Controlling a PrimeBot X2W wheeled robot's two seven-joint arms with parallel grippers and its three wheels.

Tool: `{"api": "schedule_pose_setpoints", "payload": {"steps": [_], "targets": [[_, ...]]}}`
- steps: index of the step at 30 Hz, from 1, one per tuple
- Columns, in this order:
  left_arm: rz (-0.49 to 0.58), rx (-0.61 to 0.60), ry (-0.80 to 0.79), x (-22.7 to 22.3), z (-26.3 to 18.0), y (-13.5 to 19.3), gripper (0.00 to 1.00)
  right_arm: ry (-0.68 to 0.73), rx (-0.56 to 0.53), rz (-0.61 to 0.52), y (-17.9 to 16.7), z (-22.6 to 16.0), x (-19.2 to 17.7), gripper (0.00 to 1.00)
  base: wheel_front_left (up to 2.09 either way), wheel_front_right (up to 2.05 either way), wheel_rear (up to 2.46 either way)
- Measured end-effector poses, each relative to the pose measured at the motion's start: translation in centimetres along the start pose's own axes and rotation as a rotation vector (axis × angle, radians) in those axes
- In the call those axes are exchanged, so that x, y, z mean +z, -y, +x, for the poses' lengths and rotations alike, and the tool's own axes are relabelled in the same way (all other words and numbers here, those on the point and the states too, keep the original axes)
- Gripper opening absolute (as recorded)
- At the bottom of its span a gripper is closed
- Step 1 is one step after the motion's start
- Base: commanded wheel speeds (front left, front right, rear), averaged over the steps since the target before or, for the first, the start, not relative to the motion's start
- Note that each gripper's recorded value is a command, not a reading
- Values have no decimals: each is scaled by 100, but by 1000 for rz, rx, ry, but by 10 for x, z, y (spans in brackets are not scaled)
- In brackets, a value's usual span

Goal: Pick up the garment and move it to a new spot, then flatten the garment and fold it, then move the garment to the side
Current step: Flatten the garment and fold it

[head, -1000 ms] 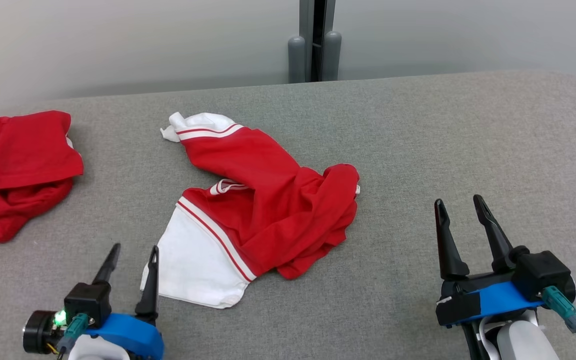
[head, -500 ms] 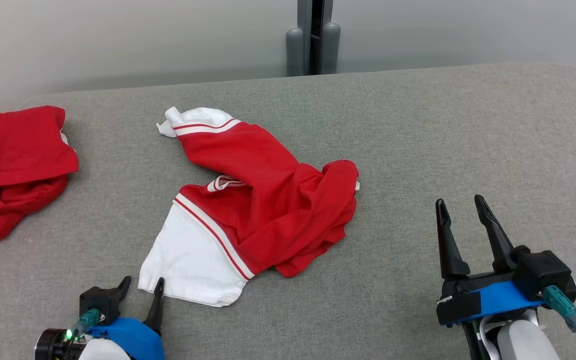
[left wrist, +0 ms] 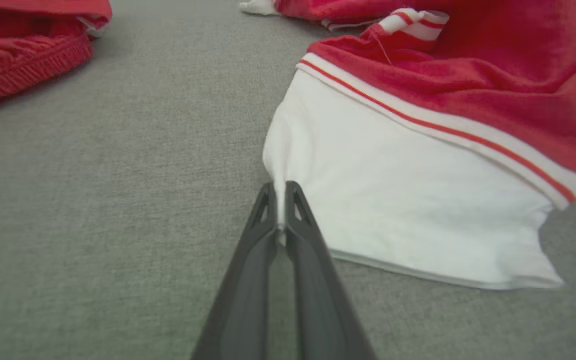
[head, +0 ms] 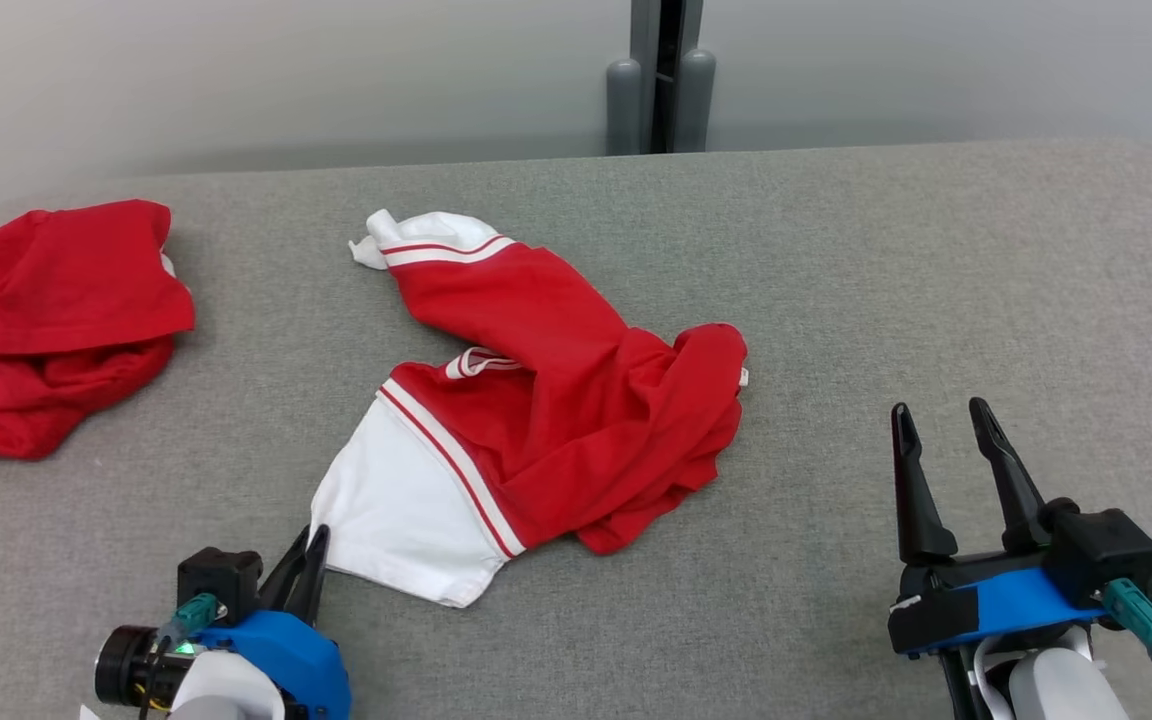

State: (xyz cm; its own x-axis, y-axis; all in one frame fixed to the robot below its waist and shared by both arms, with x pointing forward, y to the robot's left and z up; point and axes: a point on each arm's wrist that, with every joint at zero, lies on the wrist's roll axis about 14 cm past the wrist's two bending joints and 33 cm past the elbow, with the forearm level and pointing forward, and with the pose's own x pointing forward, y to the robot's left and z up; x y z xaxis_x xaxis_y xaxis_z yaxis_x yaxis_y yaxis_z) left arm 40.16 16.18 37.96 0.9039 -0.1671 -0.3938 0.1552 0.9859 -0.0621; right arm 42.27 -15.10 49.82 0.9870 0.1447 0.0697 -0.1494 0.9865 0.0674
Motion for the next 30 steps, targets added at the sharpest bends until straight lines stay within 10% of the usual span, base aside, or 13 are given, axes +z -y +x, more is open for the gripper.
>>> {"api": "schedule_pose_setpoints", "payload": {"steps": [17,18,19,30], "targets": [[-119,253,-62,-39,-79,-63,1,-11,70,22,-27,10,-6,100,0,0,0],[-123,260,-44,-36,-80,-64,81,-12,73,23,-28,11,-6,100,0,0,0],[-122,265,7,-24,-78,-63,100,-14,77,23,-29,11,-7,100,0,0,0],[-47,205,328,60,-60,-37,100,-16,61,14,-22,8,-6,100,0,0,0]]}}
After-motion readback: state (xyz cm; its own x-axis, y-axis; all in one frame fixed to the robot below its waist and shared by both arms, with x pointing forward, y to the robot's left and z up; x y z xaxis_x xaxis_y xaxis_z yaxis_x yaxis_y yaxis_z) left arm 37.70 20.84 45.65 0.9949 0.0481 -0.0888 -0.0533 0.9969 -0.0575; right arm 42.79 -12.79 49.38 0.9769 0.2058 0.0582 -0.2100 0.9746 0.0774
